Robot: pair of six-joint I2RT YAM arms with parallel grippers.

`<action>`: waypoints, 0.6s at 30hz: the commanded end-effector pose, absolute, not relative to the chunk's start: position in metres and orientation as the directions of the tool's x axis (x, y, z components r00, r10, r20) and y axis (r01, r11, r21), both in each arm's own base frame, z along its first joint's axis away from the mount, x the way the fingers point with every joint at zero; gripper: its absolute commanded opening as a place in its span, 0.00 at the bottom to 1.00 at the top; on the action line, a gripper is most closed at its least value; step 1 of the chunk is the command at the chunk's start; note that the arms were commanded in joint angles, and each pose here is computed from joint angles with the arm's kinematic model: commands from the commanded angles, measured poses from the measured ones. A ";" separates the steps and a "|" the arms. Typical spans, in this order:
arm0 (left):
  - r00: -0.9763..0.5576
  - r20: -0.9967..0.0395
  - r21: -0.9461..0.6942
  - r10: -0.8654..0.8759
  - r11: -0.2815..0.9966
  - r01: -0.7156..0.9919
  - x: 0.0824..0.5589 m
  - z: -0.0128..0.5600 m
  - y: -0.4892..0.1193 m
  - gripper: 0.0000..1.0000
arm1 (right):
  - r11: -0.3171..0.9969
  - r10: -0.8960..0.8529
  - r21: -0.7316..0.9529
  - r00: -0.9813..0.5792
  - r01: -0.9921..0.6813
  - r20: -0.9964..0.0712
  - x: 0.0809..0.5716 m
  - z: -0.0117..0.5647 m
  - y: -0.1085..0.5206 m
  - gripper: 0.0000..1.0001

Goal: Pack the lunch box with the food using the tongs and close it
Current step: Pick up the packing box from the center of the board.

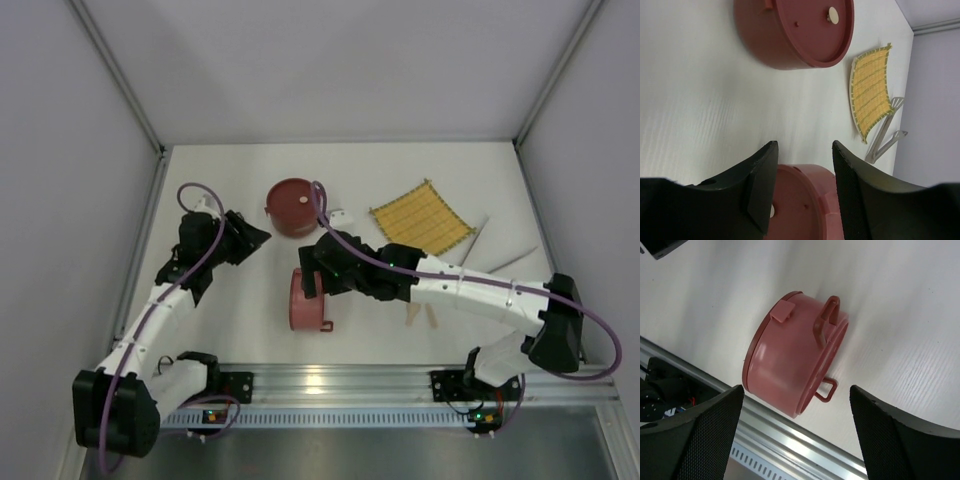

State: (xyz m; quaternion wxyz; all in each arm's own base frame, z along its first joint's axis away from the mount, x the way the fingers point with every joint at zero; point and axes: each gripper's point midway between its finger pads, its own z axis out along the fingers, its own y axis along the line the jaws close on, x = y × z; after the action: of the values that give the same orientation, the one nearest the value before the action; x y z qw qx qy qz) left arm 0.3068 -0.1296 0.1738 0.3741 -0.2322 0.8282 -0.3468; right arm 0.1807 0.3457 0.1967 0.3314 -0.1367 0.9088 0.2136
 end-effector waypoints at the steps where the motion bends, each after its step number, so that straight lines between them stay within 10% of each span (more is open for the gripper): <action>1: -0.623 -0.442 -0.743 -0.645 0.653 -0.148 0.294 0.162 -0.128 0.53 | 0.915 -0.033 0.277 -0.737 -0.294 -0.675 0.183 0.197 0.346 0.86; 18: -0.627 -0.450 -0.756 -0.636 0.645 -0.112 0.283 0.166 -0.130 0.51 | 0.952 0.065 0.263 -0.734 -0.158 -0.676 0.168 0.178 0.381 0.99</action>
State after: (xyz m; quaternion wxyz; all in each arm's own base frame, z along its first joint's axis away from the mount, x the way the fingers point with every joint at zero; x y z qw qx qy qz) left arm 0.2845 -0.1271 0.1546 0.3568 -0.2403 0.8345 -0.3442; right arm 0.1665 0.3825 0.1780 0.3500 -0.0528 0.9188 0.1749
